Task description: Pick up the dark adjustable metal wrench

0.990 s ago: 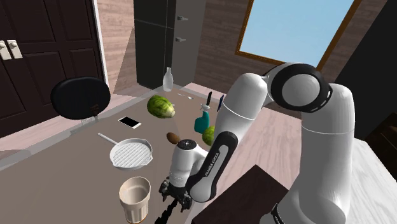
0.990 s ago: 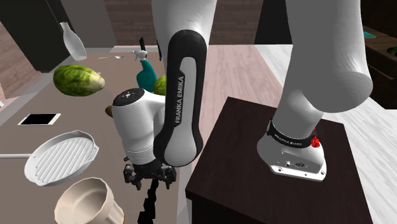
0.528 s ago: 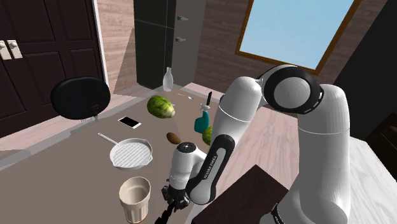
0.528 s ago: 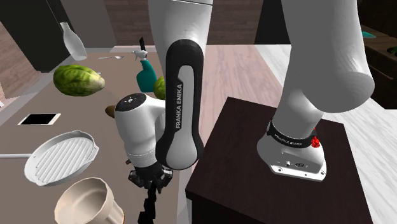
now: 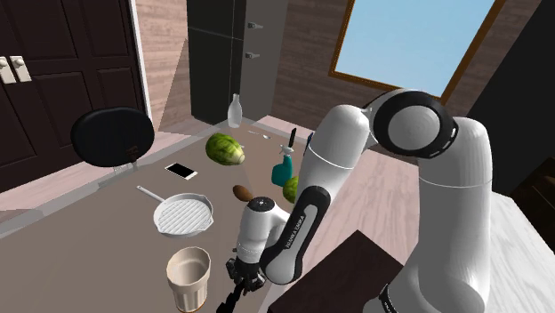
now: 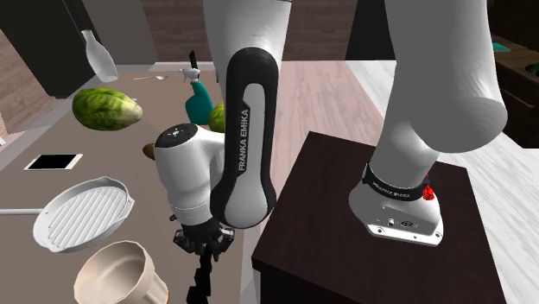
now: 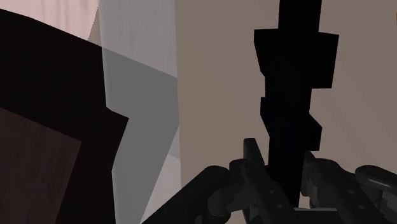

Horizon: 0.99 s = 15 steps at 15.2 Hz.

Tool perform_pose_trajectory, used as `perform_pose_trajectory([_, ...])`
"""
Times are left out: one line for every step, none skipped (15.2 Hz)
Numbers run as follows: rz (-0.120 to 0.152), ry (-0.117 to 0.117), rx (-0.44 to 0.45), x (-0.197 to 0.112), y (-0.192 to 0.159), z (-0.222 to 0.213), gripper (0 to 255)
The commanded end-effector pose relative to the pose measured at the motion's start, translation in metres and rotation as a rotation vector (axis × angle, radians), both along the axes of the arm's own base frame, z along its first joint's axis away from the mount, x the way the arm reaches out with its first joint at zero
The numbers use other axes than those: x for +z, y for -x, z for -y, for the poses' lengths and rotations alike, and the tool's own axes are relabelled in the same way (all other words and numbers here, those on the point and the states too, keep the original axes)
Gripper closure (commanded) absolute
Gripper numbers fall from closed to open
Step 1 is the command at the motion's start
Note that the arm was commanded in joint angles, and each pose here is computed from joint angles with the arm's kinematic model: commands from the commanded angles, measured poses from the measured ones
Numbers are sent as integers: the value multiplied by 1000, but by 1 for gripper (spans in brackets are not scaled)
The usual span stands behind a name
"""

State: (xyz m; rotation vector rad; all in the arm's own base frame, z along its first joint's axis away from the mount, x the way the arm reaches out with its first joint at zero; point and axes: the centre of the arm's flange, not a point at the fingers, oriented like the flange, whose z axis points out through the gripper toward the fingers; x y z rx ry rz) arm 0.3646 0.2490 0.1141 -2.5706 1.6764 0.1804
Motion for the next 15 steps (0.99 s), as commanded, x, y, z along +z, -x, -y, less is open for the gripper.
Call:
perform_pose_trajectory([0,0,0,9,0,0,255])
perform_pose_trajectory([0,0,0,14,0,0,255])
perform_pose_trajectory([0,0,0,19,0,0,255])
perform_pose_trajectory([0,0,0,25,0,0,255])
perform_pose_trajectory([0,0,0,30,0,0,255])
perform_pose_trajectory([0,0,0,35,0,0,255])
perform_pose_trajectory([0,0,0,41,0,0,255])
perform_pose_trajectory([0,0,0,46,0,0,255])
perform_pose_trajectory([0,0,0,51,0,0,255])
perform_pose_trajectory([0,0,0,56,0,0,255])
perform_pose_trajectory([0,0,0,62,0,0,255])
perform_pose_trajectory([0,0,0,67,0,0,255])
perform_pose_trajectory([0,0,0,72,0,0,255])
perform_pose_trajectory([0,0,0,73,0,0,255])
perform_pose_trajectory([0,0,0,73,0,0,255])
